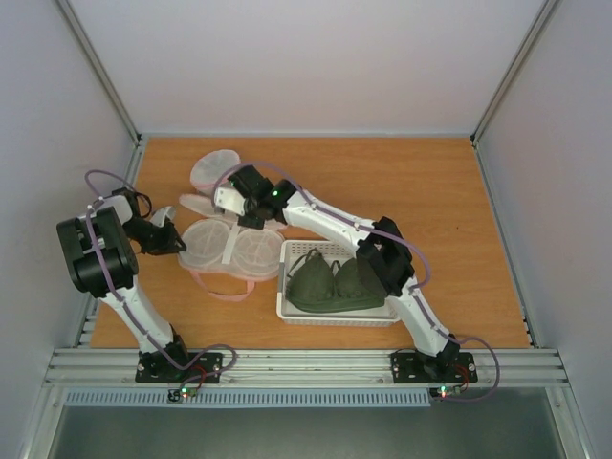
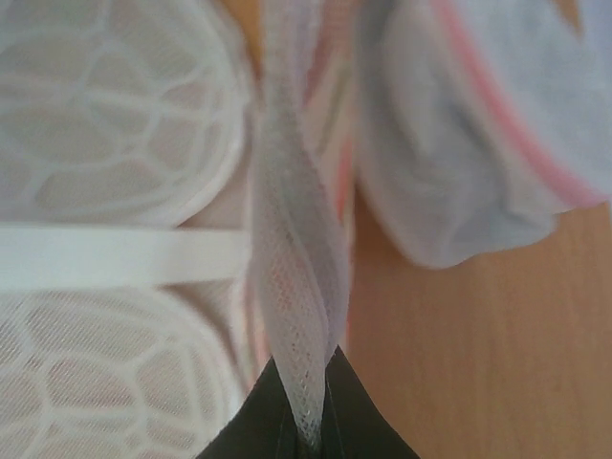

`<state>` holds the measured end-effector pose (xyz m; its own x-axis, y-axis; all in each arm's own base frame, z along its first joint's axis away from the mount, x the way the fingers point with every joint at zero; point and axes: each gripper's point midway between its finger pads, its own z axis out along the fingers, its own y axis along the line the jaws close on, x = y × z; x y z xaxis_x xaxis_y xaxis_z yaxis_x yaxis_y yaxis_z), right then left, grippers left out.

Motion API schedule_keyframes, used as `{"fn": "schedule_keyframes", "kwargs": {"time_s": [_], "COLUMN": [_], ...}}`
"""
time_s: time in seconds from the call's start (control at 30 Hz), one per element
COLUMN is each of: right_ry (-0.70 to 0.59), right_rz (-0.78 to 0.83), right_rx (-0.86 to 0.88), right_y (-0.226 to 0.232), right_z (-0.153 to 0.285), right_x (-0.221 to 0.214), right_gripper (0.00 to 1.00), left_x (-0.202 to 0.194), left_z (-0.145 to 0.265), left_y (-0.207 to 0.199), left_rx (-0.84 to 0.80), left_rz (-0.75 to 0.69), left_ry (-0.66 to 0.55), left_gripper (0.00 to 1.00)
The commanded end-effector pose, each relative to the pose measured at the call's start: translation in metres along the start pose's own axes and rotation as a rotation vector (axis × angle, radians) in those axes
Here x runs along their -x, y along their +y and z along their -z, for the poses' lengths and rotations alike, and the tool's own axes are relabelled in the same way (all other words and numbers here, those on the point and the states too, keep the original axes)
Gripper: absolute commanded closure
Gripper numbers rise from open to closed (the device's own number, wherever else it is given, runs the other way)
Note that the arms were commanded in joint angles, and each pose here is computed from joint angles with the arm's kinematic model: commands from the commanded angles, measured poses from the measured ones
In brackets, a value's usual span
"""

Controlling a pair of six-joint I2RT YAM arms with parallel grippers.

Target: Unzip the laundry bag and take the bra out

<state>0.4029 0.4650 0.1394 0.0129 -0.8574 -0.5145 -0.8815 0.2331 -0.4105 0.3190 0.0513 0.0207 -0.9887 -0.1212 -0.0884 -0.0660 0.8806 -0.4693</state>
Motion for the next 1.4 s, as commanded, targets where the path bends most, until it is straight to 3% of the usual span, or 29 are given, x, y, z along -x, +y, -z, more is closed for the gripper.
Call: {"fn": "schedule_keyframes", "kwargs": {"time_s": [0.0,0.2,0.47,0.7,1.0,1.1,1.2,1.37], "right_ry": [-0.073,-0.112,-0.130,-0.033,-0.024,-0.022,-0.010,-0.044], "right_rz": [0.146,0.265,0.288,0.291,0.278,0.252,0.239,0.216], "right_rx": [-0.110,-0.149,-0.045,0.059,0.187,0.228,0.240,0.285], "right_y": [0.011,0.049,0.106,0.152,0.191,0.201,0.206,0.214], "right_z": [0.040,0.056,0.042,0.012,-0.008,-0.016,-0.021,-0.015], "right_x": [0.027,0.035,0.049,0.023,0.002,-0.001,-0.003,0.010], "right_gripper": [0.99,0.99,0.99,0.99,0.93,0.89,0.83,0.63], "left_x": [0.011,0.014,0.013,0.013,0.030,0.039,0.047,0.049], "left_z": [-0.006,-0.005,-0.005,-0.005,0.027,0.043,0.060,0.067], "left_y": [0.015,0.018,0.018,0.019,0.029,0.029,0.027,0.019], "left_rx": [0.027,0.004,-0.001,0.007,0.078,0.106,0.133,0.112], "left_rz": [0.029,0.059,0.067,0.072,0.089,0.078,0.064,0.058], "left_ry": [-0.044,-0.060,-0.059,-0.063,-0.137,-0.171,-0.205,-0.217], "left_gripper": [0.80,0.80,0.79,0.80,0.77,0.70,0.55,0.34]}}
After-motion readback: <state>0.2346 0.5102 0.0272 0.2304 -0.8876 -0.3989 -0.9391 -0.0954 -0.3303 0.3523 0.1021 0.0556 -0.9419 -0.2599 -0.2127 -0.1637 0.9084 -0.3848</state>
